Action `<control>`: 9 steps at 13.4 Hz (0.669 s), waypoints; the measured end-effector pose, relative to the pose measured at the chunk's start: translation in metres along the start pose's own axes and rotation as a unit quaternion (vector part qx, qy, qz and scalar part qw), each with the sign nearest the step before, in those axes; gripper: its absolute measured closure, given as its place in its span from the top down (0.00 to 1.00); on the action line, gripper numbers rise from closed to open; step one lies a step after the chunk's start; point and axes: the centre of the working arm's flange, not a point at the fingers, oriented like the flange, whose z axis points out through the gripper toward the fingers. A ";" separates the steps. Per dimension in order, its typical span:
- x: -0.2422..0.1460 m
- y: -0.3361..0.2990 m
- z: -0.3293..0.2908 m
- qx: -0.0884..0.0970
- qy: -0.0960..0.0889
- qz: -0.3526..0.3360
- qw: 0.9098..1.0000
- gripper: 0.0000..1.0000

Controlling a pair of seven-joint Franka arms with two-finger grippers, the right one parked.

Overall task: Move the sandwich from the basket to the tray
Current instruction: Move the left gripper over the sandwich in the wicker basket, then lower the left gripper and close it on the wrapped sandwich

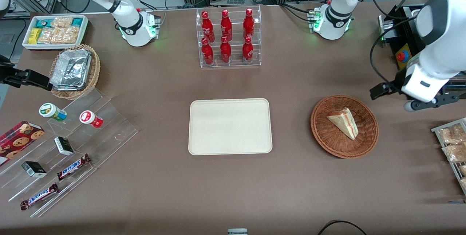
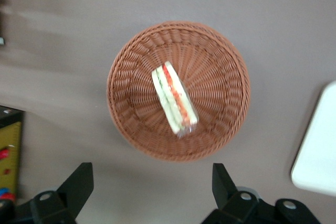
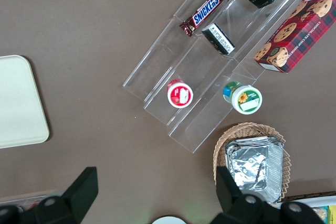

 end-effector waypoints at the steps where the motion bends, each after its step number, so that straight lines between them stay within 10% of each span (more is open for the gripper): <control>1: 0.000 0.000 0.014 -0.004 0.011 -0.036 0.999 1.00; 9: -0.013 0.005 0.128 -0.006 0.004 -0.142 0.990 1.00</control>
